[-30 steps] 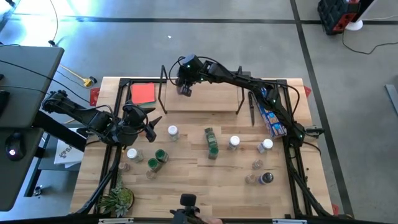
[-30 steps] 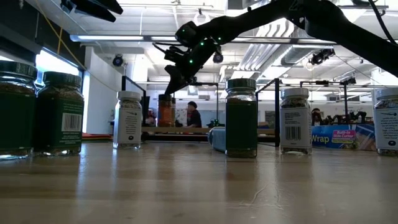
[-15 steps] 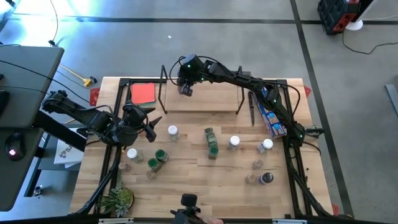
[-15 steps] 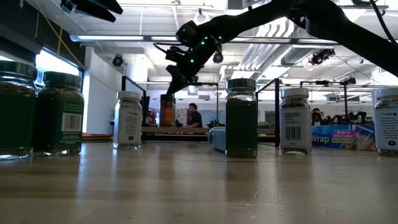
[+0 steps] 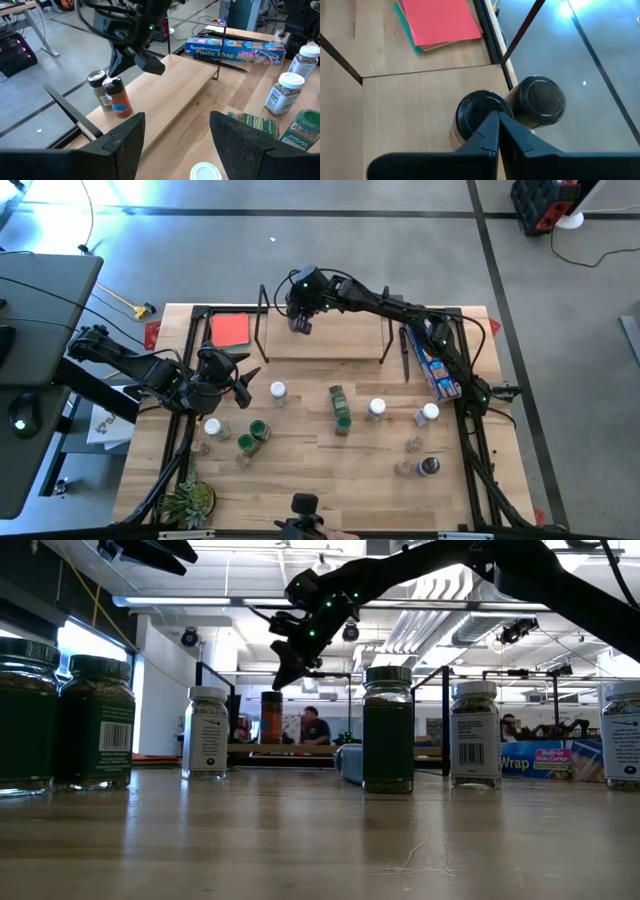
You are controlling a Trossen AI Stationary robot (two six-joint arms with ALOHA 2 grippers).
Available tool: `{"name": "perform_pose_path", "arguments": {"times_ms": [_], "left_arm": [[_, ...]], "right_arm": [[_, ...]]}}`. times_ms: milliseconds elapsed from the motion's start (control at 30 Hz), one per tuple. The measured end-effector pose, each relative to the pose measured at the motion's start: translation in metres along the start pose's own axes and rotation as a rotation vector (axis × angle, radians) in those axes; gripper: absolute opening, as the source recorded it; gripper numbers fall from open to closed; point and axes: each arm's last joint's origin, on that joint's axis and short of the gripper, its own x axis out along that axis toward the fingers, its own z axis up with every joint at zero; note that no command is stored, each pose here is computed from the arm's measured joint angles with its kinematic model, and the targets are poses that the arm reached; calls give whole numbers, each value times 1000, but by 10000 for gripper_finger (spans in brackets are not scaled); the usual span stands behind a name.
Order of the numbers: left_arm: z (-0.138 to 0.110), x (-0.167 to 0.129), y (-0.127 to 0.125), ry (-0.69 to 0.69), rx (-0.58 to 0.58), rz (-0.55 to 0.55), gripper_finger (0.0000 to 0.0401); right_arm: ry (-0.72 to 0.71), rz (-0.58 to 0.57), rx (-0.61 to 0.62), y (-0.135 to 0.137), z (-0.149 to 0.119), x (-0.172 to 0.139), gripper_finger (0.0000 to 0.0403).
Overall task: Shelf spices
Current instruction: Put the black seasoning bottle on the shelf aligned with the other black seasoning bottles
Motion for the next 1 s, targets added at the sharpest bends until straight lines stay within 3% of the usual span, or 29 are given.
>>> {"name": "perform_pose_path", "arguments": {"times_ms": [567,1000], "left_arm": [[0,0,0,3,0,-4,218],[0,0,0,2,-5,-8,218]], "right_arm": [[-20,17,12,1,-3,15,0],[-29,15,11,1,-1,10,0]]}}
